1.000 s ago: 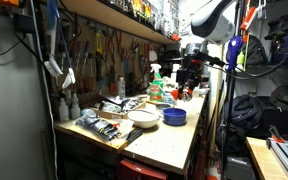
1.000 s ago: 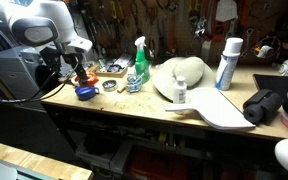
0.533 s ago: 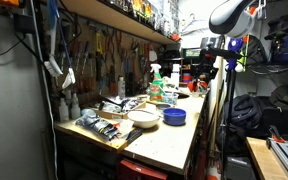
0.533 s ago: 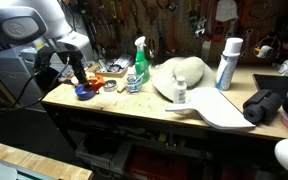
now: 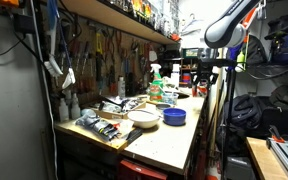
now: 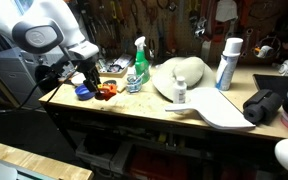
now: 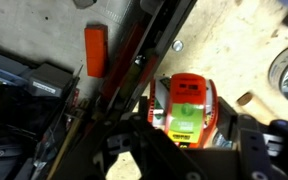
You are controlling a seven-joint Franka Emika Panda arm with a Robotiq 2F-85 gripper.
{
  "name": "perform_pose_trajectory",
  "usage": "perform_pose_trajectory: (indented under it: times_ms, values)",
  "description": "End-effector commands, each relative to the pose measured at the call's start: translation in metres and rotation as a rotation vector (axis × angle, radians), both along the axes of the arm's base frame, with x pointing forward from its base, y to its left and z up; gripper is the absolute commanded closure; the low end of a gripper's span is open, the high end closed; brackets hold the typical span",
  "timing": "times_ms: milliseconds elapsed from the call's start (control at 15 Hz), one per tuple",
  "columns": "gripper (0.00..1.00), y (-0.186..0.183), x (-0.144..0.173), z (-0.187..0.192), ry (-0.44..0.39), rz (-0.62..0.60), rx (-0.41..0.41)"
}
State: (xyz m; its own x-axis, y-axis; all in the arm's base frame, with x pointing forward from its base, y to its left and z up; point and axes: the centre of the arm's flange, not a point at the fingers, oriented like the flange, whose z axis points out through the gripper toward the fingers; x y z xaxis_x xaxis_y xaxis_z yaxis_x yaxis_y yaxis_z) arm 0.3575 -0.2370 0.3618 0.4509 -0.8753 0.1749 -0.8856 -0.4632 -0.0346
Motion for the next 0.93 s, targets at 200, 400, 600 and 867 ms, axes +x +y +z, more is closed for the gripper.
perform_pose_trajectory:
  times_ms: [200,400,600,867]
  values:
    - [0.60,-0.044,0.048,-0.031,0.016,-0.360,-0.065]
    - [0.60,-0.056,0.063,-0.039,0.023,-0.478,-0.116]
    - [0.60,-0.057,0.082,-0.048,0.002,-0.511,-0.132]
    - [0.60,-0.054,0.099,-0.062,0.024,-0.536,-0.201]
